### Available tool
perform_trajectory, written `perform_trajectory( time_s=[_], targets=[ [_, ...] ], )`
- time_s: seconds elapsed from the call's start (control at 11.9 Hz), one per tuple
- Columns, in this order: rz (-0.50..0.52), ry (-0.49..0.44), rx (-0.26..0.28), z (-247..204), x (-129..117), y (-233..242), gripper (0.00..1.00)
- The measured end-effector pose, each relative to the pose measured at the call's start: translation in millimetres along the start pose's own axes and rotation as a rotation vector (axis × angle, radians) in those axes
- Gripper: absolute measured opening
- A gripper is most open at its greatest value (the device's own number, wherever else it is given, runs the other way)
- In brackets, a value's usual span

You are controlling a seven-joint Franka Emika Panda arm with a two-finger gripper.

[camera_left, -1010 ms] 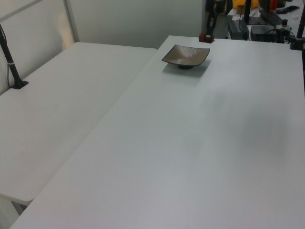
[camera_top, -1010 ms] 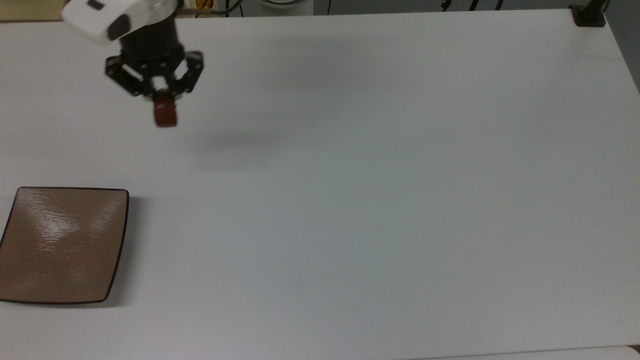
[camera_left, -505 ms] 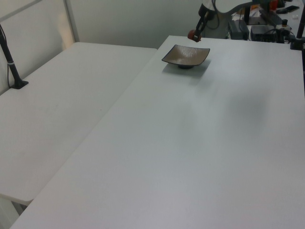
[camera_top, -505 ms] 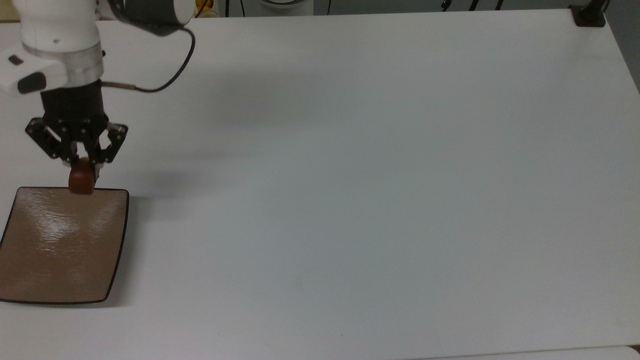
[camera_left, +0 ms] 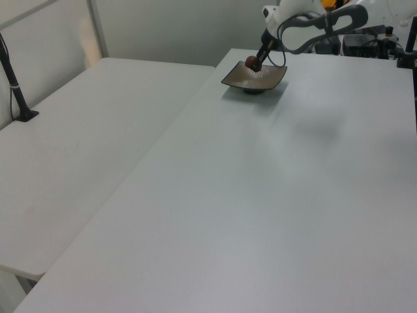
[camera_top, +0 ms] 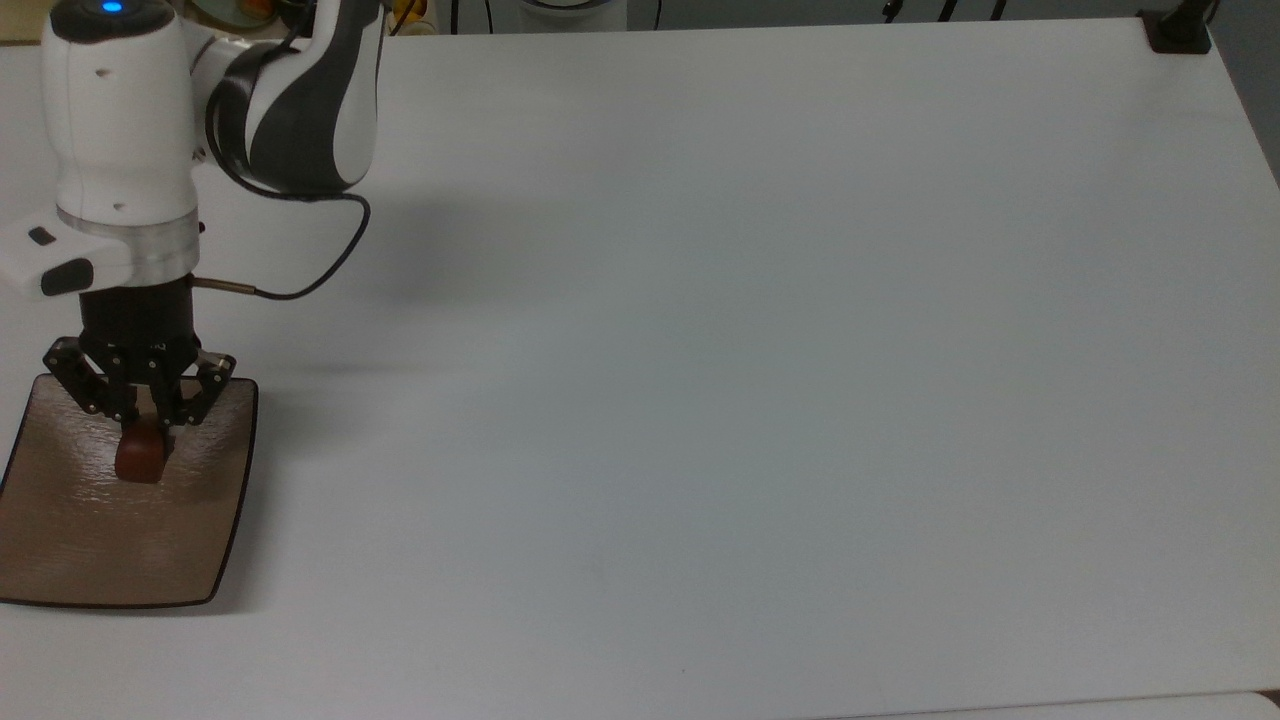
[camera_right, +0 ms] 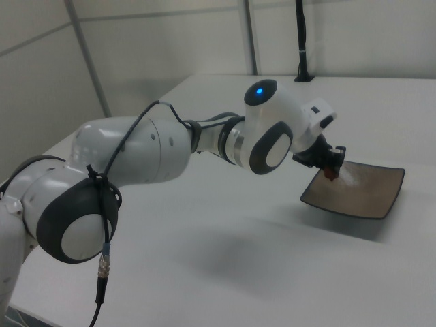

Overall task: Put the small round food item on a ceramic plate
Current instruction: 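Lower the food item onto the plate and open the gripper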

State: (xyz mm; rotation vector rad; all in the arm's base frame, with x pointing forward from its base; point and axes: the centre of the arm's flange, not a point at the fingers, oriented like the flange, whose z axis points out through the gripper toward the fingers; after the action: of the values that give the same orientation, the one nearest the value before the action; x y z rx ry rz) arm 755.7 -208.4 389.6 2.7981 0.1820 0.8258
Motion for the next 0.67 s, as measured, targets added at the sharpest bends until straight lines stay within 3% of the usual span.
perform_trajectory(
  time_s=[0.42, 0.67],
  targets=[
    [0.008, 0.028, -0.017, 56, -29, -3, 0.24],
    [0.011, 0.064, -0.034, 72, -34, -1, 0.27]
  ],
)
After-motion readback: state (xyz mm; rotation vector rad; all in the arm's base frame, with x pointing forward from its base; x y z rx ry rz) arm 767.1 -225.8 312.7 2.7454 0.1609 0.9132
